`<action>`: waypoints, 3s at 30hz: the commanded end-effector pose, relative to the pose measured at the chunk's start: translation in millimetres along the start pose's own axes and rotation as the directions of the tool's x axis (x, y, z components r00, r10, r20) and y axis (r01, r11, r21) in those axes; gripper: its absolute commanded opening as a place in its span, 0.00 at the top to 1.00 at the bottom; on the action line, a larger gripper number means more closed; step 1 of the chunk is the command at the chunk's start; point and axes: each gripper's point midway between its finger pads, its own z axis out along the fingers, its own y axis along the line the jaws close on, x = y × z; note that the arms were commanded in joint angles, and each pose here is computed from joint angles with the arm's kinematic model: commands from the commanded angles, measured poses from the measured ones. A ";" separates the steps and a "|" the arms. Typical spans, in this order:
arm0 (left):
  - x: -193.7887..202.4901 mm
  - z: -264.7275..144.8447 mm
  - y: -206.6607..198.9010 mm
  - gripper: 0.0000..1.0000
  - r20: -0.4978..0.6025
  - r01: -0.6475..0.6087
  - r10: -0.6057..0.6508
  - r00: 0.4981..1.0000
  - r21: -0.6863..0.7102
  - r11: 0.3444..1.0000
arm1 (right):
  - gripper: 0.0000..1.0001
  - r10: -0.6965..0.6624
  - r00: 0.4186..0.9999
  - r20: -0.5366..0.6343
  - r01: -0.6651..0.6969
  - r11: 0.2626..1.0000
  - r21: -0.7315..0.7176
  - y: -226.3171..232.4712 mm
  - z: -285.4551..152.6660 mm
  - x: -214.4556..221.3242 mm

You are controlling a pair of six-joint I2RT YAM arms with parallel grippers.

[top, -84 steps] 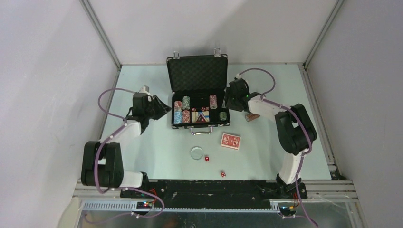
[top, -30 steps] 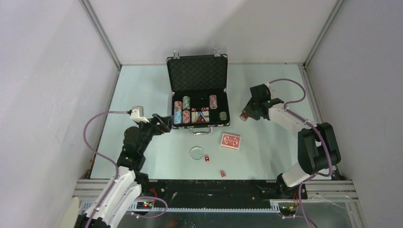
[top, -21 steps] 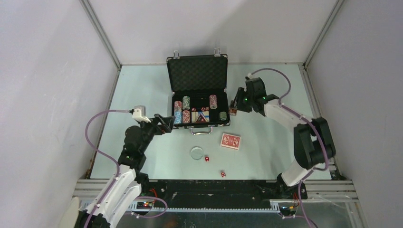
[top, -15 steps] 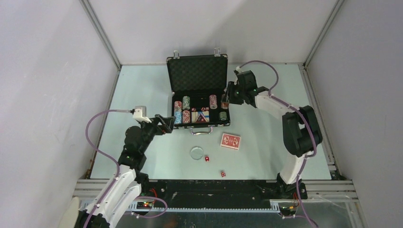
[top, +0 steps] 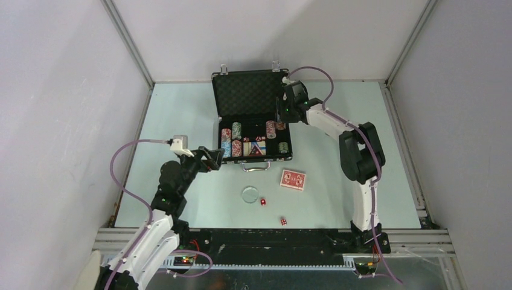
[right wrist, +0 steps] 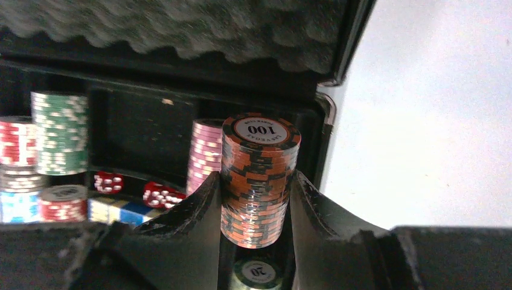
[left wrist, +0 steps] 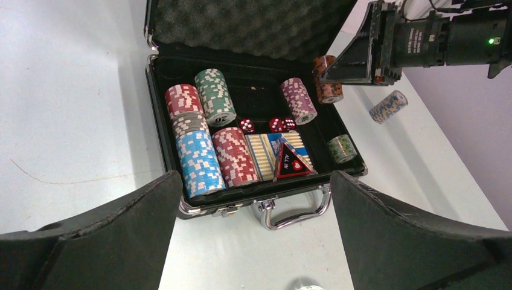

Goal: Pack up texas hold em set

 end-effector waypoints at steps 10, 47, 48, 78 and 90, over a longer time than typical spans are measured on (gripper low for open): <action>-5.3 5.7 -5.3 0.00 0.014 -0.035 0.035 0.999 0.020 0.999 | 0.83 -0.037 0.999 0.010 0.036 0.997 0.061 -14.5 9.6 6.4; -13.1 -4.1 -27.0 0.00 0.058 -0.039 0.032 0.998 0.130 0.991 | 0.20 0.056 0.869 0.491 -0.166 0.969 0.184 -142.9 -139.7 23.1; -13.0 -4.4 -27.5 0.00 0.059 -0.038 0.030 0.998 0.132 0.991 | 0.20 0.095 0.867 0.490 -0.193 0.969 0.155 -149.2 -140.2 22.6; -15.7 -8.7 -31.1 0.00 0.068 -0.034 0.024 0.997 0.145 0.989 | 0.28 0.287 0.940 0.184 -0.337 0.862 0.378 -206.5 -61.8 7.9; -15.9 -7.6 -35.2 0.02 0.084 -0.048 0.034 0.996 0.172 0.984 | 0.73 0.093 0.991 0.094 -0.124 0.899 0.419 -153.5 -86.0 -3.2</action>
